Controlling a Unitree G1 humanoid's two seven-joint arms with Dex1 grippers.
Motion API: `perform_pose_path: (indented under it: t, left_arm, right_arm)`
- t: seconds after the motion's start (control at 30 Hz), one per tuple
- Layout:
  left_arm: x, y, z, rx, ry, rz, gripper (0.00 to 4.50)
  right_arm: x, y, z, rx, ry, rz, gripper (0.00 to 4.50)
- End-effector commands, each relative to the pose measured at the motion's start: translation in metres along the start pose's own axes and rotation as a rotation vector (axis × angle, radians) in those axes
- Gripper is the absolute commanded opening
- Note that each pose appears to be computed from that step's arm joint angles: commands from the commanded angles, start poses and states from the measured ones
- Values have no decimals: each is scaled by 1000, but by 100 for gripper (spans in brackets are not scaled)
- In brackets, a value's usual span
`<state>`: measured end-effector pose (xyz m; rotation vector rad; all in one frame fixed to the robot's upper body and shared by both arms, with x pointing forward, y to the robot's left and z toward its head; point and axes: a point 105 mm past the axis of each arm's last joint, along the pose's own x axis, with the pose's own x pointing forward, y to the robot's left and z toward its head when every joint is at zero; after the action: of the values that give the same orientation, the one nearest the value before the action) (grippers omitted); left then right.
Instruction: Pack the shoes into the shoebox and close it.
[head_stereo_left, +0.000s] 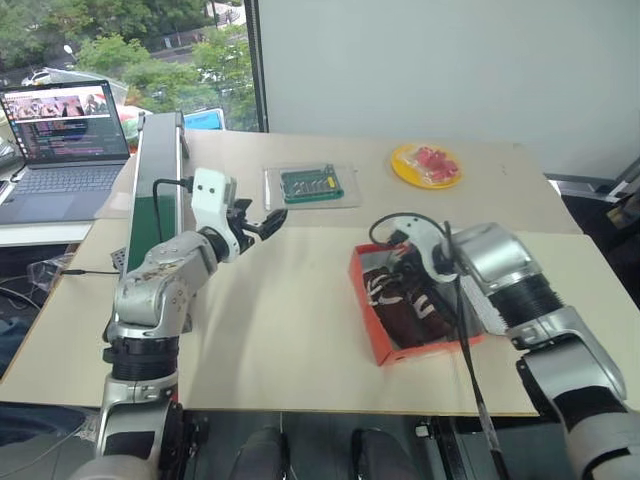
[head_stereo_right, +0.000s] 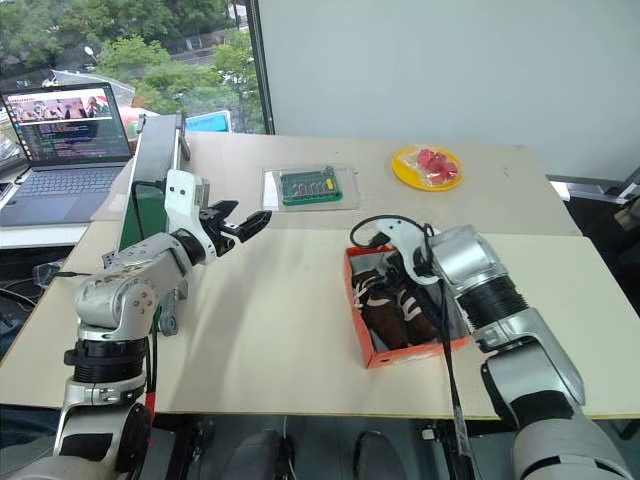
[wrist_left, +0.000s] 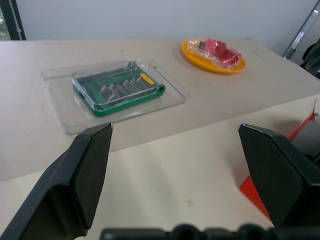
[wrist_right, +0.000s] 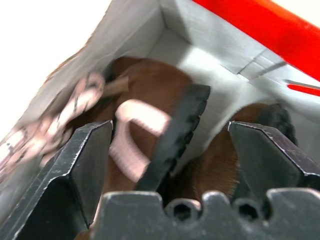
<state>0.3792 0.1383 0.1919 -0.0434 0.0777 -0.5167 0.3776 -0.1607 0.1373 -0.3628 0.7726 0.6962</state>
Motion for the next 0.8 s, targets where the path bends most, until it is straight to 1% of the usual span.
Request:
perform_pose_path:
  t: [0.03,0.17,0.2,0.27,0.33,0.47,0.5,0.53,0.57,0.6,0.67,0.73,0.8]
  left_arm:
    - [4,-9,20,51,-54,-46,428]
    - [9,-15,20,58,-48,-86,428]
    - [11,-19,20,60,-44,-114,428]
    - [14,-28,19,72,-27,-187,428]
    - [15,-40,16,98,-3,-277,428]
    - [12,-62,7,164,73,-465,428]
    - [10,-68,4,181,94,-515,428]
    - [7,-73,1,193,112,-561,428]
    - [4,-81,-3,210,142,-633,428]
    - [1,-86,-6,221,161,-681,428]
    - [-2,-94,-11,239,198,-767,428]
    - [-2,-99,-12,250,210,-803,428]
    - [2,-103,-13,262,222,-842,428]
  right_arm:
    - [-37,0,28,1,-133,-12,448]
    - [-65,5,44,6,-259,-2,448]
    - [-76,5,51,5,-315,-16,448]
    - [-92,4,53,-7,-365,-49,448]
    - [-100,7,44,14,-359,-42,448]
    - [-112,29,18,71,-329,39,448]
    - [-116,33,15,87,-332,47,396]
    - [-119,36,12,98,-335,51,376]
    - [-125,41,6,95,-341,55,344]
    - [-129,43,2,90,-345,57,301]
    - [-137,46,-10,90,-347,38,241]
    - [-143,46,-21,105,-349,15,169]
    - [-148,45,-48,167,-326,-36,98]
